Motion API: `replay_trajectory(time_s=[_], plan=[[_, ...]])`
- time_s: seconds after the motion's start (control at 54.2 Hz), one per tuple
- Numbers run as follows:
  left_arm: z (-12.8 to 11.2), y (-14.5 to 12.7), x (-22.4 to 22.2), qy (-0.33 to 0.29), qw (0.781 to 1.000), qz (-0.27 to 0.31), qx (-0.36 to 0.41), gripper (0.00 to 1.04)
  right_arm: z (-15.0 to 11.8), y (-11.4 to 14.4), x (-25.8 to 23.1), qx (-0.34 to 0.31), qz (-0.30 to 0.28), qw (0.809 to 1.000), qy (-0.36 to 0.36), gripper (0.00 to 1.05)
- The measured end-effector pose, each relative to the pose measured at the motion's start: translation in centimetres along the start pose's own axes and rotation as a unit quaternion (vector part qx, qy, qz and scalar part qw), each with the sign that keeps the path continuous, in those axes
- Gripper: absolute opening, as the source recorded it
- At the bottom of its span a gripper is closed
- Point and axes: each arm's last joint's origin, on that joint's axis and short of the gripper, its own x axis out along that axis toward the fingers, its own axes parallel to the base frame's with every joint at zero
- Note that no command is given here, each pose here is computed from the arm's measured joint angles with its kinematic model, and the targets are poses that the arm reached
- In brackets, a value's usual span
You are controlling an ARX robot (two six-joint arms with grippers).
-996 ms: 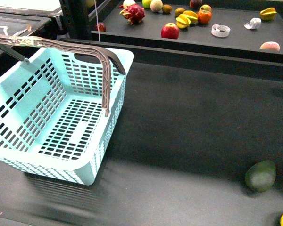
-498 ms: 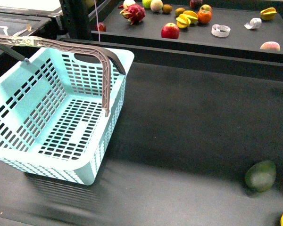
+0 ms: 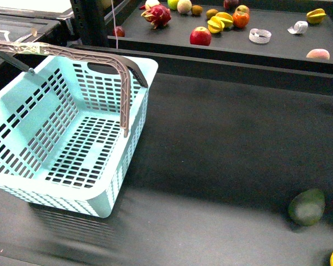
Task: Pick mango with right arm and hold basket with left
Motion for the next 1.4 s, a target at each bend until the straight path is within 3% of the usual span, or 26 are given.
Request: replay_trajectory(time_s=[0.111,0.59,0.738,0.996,1.402], plan=[[-1.1,-0.8,3.8,0.050,0.998,0.010,-0.036,0.99,0.0,0.0,0.0,0.000,0.000,1.000,0.000,0.97],[-2.6,-2.7,14.7,0.105,0.984,0.026,-0.145,0.99,0.0,0.0,0.0,0.000,0.000,1.000,0.000,0.97],[-1.7,-3.6,16.6,0.095,0.980,0.018,-0.173,0.99,0.0,0.0,0.0,0.000,0.000,1.000,0.000,0.97],[-0.5,-5.1,15.4,0.092,0.979,-0.017,-0.180,0.99,0.0,0.0,0.0,0.000,0.000,1.000,0.000,0.97],[-1.9,-7.4,20.0,0.124,0.974,-0.008,-0.191,0.99,0.0,0.0,0.0,0.000,0.000,1.000,0.000,0.97]])
